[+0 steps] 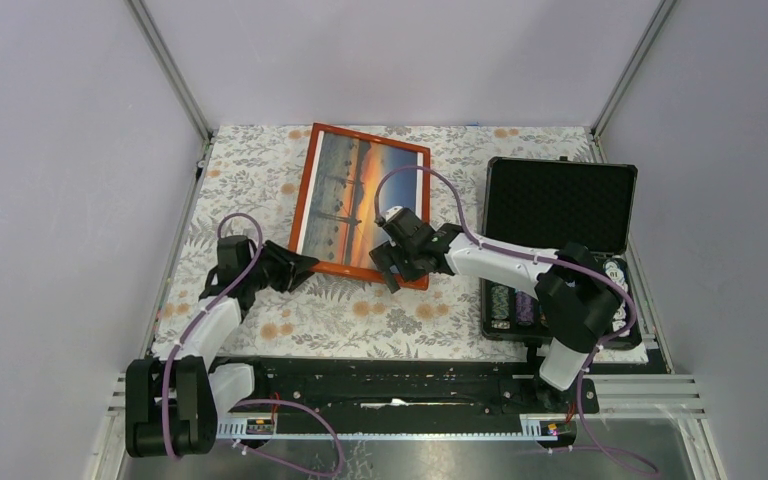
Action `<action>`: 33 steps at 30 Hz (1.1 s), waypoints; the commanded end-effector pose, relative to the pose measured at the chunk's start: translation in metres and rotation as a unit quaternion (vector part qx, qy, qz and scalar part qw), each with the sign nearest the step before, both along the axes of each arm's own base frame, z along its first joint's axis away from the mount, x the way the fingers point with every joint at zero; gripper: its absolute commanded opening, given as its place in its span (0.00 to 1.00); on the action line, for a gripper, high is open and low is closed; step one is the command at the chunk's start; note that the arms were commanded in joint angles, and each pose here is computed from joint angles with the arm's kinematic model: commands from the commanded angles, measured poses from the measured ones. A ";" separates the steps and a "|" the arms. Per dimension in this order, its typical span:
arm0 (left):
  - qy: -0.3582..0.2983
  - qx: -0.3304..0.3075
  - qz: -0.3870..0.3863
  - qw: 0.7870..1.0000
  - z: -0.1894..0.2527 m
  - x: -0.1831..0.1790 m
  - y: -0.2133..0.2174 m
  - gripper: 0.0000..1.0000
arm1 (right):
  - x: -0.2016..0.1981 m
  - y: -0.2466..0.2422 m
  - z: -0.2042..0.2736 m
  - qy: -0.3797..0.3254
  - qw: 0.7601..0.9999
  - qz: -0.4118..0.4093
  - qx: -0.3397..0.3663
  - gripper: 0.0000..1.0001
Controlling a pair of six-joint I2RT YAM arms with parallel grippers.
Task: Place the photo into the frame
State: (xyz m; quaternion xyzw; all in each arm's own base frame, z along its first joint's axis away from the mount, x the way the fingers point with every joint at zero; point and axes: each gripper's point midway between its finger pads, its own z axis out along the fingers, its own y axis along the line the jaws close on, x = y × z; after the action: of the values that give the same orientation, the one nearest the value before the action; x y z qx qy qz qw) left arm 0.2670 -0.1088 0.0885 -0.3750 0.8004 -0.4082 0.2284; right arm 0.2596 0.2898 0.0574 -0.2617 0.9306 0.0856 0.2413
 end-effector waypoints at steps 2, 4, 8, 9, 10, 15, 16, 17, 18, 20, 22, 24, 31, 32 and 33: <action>0.091 0.201 0.079 0.972 -0.066 -0.018 0.067 0.41 | 0.011 0.014 0.007 -0.050 0.993 0.104 0.007 0.98; 0.092 0.202 0.083 0.972 -0.066 -0.017 0.068 0.48 | 0.013 0.016 0.001 -0.049 0.990 0.129 -0.008 0.97; 0.100 0.202 0.089 0.970 -0.064 -0.017 0.070 0.57 | 0.017 0.026 -0.009 -0.047 0.984 0.169 -0.012 0.91; 0.104 0.203 0.091 0.969 -0.064 -0.017 0.070 0.60 | 0.017 0.030 -0.010 -0.045 0.983 0.179 -0.008 0.88; 0.104 0.203 0.091 0.969 -0.063 -0.017 0.070 0.63 | 0.014 0.036 -0.011 -0.040 0.980 0.193 0.000 0.86; 0.067 0.224 0.084 0.969 -0.039 -0.007 0.074 0.74 | -0.011 0.064 -0.018 -0.022 0.965 0.262 0.012 0.82; 0.052 0.231 0.086 0.968 -0.031 -0.004 0.077 0.75 | -0.016 0.069 -0.020 -0.021 0.962 0.271 0.008 0.80; 0.038 0.238 0.084 0.967 -0.022 -0.001 0.078 0.77 | -0.017 0.072 -0.023 -0.019 0.962 0.273 0.004 0.79; 0.025 0.246 0.084 0.965 -0.013 0.003 0.080 0.78 | -0.018 0.073 -0.025 -0.018 0.962 0.271 0.003 0.77; 0.006 0.259 0.085 0.962 0.004 0.008 0.084 0.78 | -0.017 0.076 -0.029 -0.015 0.964 0.266 0.003 0.73; -0.023 0.269 0.085 0.959 0.026 0.016 0.086 0.78 | -0.015 0.076 -0.031 -0.019 0.966 0.257 -0.002 0.67; -0.047 0.274 0.087 0.956 0.046 0.021 0.087 0.78 | -0.013 0.074 -0.035 -0.024 0.969 0.244 -0.013 0.57; -0.080 0.307 0.119 0.941 0.084 0.033 0.102 0.78 | -0.026 0.058 -0.056 -0.047 0.979 0.186 -0.068 0.26; -0.084 0.313 0.124 0.938 0.088 0.035 0.105 0.78 | -0.028 0.053 -0.060 -0.052 0.982 0.168 -0.074 0.25; -0.089 0.315 0.128 0.936 0.093 0.036 0.107 0.78 | -0.030 0.049 -0.064 -0.055 0.984 0.152 -0.076 0.22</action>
State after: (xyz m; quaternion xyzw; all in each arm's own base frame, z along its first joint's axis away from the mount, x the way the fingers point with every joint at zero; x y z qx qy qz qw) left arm 0.2964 -0.0175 0.1592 -0.3497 0.8204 -0.1671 0.4205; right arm 0.2445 0.3616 0.0209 -0.4765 0.8358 0.0961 0.2554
